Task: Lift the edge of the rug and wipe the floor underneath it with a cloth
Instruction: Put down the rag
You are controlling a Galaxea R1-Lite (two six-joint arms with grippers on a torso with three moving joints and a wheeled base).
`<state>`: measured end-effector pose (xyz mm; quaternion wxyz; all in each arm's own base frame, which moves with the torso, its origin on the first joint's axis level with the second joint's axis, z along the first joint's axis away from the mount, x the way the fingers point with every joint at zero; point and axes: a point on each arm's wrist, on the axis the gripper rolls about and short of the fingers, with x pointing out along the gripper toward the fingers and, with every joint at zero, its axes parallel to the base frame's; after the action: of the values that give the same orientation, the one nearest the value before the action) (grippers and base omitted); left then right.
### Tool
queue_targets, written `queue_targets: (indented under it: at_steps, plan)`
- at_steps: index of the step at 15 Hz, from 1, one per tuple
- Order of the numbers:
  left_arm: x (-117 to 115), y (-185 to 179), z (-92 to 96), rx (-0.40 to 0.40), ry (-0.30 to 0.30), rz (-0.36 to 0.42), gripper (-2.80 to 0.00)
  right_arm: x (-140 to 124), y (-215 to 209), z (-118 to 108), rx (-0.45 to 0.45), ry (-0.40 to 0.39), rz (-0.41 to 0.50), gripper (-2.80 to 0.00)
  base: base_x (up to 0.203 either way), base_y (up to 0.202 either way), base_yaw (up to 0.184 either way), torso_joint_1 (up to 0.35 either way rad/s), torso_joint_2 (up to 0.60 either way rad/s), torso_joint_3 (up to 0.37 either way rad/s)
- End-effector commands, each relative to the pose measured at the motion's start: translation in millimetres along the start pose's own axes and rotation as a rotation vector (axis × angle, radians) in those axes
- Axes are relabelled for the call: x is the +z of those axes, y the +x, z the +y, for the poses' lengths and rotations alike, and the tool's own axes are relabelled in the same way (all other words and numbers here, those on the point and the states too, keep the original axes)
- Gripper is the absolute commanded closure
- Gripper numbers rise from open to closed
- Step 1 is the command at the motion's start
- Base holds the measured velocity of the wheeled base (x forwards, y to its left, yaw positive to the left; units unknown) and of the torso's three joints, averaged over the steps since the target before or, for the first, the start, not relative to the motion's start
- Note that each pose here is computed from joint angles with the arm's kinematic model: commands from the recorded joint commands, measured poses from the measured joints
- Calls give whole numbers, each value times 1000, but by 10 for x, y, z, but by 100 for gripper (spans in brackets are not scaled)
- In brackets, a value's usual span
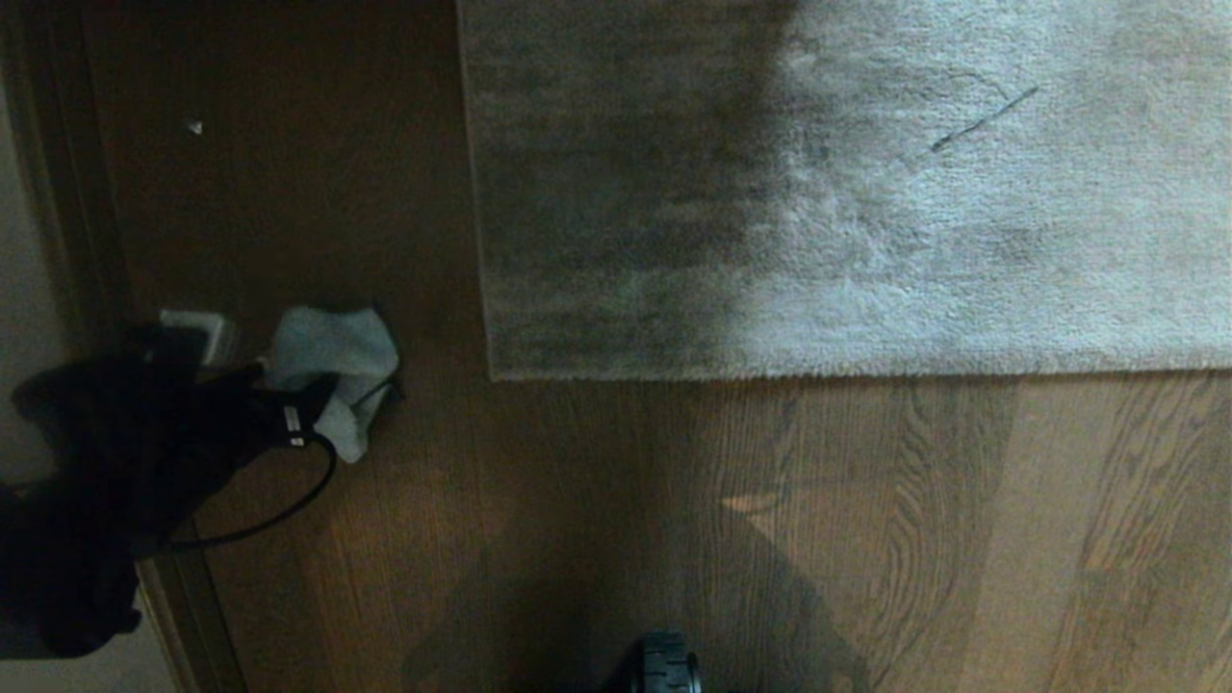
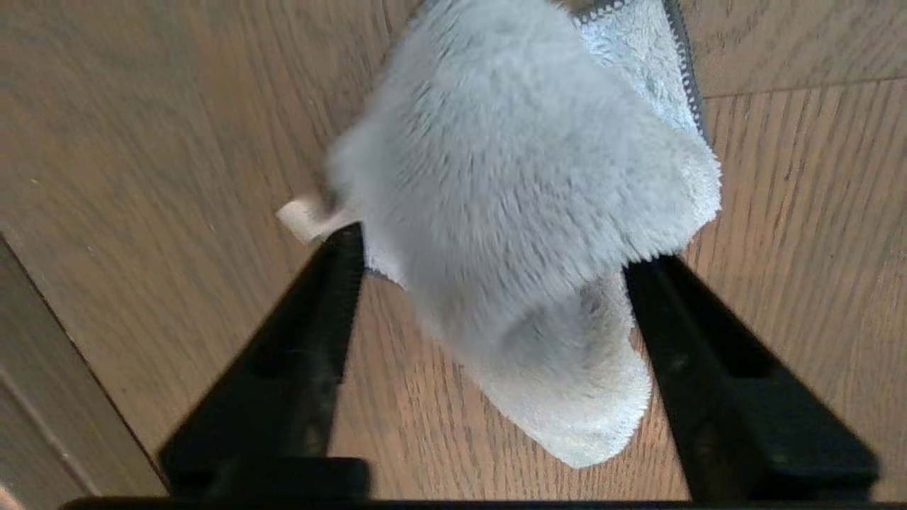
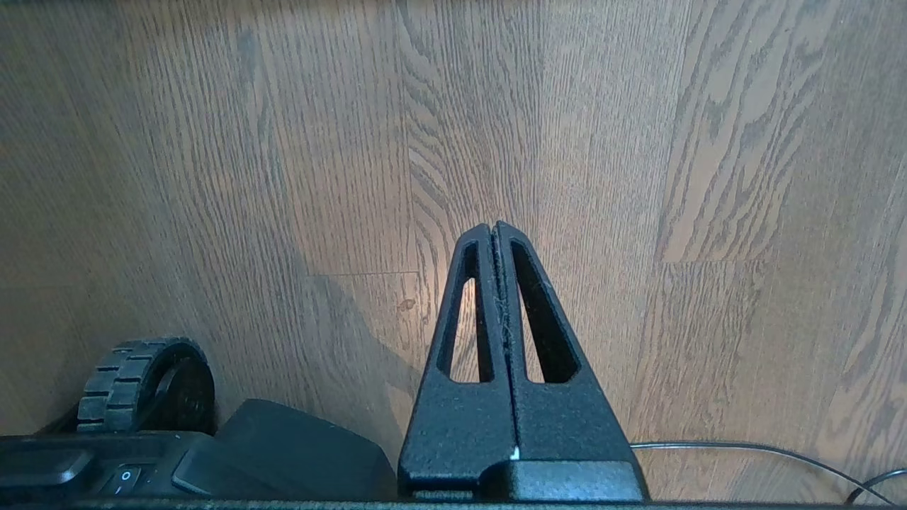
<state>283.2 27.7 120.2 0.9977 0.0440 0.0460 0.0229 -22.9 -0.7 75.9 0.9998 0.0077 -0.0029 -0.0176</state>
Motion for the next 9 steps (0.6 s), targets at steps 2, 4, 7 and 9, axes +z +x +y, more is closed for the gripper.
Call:
queue_targets:
  at_steps: [2,4,7,9]
  plan:
    - [103,-68,10,7,1,-51,-280,1,1,0,0,0,1,0,0,0,0,0,0,0]
    - [143,-78,-9,-4,5,-67,-280,1,1,0,0,0,1,0,0,0,0,0,0,0]
    - [141,-116,-38,-6,9,-62,-280,1,1,0,0,0,1,0,0,0,0,0,0,0]
    - [153,-127,-42,-7,10,-65,-280,1,1,0,0,0,1,0,0,0,0,0,0,0]
